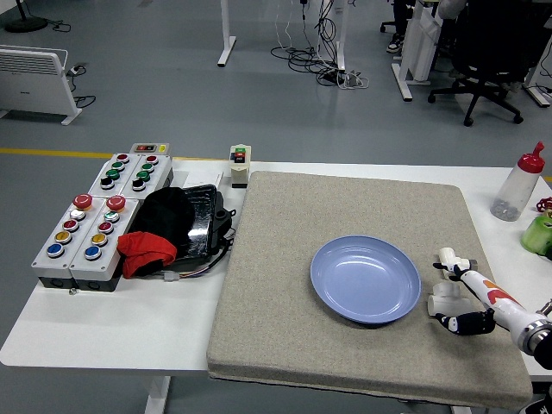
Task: Pick pipe place plate twice
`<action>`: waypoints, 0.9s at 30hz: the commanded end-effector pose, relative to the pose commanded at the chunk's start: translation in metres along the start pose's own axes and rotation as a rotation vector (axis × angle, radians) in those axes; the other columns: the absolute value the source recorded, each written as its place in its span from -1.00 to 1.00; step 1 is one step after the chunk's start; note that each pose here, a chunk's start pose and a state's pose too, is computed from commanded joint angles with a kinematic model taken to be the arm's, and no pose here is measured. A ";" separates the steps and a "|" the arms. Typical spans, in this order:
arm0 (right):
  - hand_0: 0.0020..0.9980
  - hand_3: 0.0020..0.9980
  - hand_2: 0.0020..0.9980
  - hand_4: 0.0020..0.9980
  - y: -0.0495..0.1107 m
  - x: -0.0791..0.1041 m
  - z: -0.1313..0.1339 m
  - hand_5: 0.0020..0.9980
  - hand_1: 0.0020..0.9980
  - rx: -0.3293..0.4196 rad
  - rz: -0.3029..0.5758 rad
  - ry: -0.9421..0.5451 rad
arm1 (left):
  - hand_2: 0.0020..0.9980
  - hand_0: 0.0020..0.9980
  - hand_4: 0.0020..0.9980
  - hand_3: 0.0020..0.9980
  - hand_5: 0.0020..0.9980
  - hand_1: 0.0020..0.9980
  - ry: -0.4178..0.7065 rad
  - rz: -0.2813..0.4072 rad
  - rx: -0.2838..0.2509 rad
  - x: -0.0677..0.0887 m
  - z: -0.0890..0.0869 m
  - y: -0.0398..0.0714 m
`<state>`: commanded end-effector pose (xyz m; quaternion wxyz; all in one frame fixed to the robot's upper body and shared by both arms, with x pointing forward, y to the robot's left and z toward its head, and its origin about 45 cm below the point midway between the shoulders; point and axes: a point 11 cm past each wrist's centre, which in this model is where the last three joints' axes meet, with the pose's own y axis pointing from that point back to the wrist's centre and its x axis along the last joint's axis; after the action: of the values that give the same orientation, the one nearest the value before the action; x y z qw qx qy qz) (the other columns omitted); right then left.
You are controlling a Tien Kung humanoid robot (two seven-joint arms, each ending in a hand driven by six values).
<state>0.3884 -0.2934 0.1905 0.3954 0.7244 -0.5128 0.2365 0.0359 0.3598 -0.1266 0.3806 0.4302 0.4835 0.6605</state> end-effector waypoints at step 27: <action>-0.01 0.40 0.22 -0.02 -0.011 -0.006 0.011 -0.95 0.14 -0.040 0.004 -0.015 | 0.36 0.39 -0.50 0.23 1.00 0.33 -0.003 -0.001 -0.003 0.000 0.002 0.000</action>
<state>0.3958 -0.2967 0.1760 0.4053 0.7172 -0.5218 0.2216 0.0376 0.3600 -0.1264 0.3821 0.4304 0.4822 0.6604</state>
